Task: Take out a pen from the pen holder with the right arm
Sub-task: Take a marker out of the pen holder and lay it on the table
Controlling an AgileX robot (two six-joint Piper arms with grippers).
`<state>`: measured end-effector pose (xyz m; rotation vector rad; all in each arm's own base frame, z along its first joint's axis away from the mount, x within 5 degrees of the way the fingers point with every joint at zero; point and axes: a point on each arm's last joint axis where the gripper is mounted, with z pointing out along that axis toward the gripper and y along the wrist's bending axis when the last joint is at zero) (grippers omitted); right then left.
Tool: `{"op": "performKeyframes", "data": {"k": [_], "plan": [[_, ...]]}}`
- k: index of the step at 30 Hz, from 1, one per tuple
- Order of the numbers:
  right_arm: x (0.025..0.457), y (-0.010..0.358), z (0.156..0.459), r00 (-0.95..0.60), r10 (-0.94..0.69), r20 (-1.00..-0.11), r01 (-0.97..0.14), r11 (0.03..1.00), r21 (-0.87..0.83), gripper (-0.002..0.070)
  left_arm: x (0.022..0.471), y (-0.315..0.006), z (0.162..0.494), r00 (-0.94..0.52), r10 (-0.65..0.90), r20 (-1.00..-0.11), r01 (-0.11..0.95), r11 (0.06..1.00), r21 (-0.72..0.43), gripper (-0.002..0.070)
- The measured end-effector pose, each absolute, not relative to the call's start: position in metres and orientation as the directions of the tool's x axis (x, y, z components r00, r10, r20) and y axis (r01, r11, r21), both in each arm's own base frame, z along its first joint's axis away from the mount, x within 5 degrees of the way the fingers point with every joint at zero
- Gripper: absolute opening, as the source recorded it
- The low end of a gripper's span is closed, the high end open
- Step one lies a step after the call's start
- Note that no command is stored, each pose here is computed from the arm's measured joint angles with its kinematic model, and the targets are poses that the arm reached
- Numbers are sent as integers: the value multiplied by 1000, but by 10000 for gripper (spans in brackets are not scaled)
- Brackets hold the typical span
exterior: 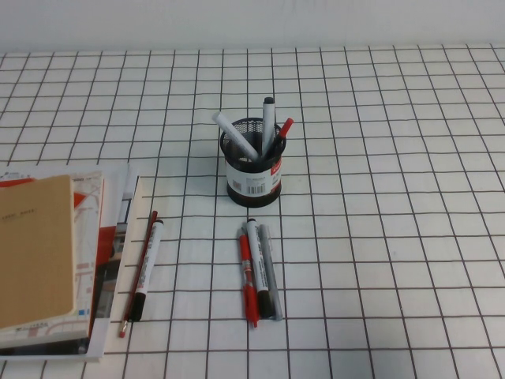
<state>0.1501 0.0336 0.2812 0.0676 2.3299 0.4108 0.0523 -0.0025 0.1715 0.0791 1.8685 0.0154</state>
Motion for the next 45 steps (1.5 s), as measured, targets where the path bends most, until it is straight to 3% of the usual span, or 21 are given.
{"op": "performKeyframes", "data": {"k": [7, 14, 17, 21, 27, 30, 37, 45], "plan": [[194, 79, 284, -702, 82, -708, -226, 917, 330, -16, 52, -2, 172, -293, 63, -954, 47, 998, 51, -4], [232, 151, 287, -616, -46, -786, -426, 859, 285, -13, 52, -2, 172, -293, 63, -954, 47, 998, 51, -4], [247, 182, 294, -543, -147, -827, -537, 818, 207, 11, 52, -2, 172, -293, 63, -954, 47, 998, 51, -4], [270, 217, 298, -442, -252, -861, -633, 768, 100, 96, 52, -2, 172, -293, 63, -954, 47, 998, 51, -4], [310, 250, 286, -321, -368, -873, -693, 720, -49, 268, 52, -2, 172, -293, 63, -954, 47, 998, 51, -4], [326, 264, 276, -268, -428, -863, -716, 688, -119, 319, 52, -2, 172, -293, 63, -954, 47, 998, 51, -4], [357, 289, 254, -176, -517, -838, -746, 625, -229, 342, 52, -2, 172, -293, 63, -954, 47, 998, 51, -4], [384, 308, 247, -123, -498, -858, -726, 635, -265, 342, 52, -2, 172, -293, 63, -954, 47, 998, 51, -4]]}}
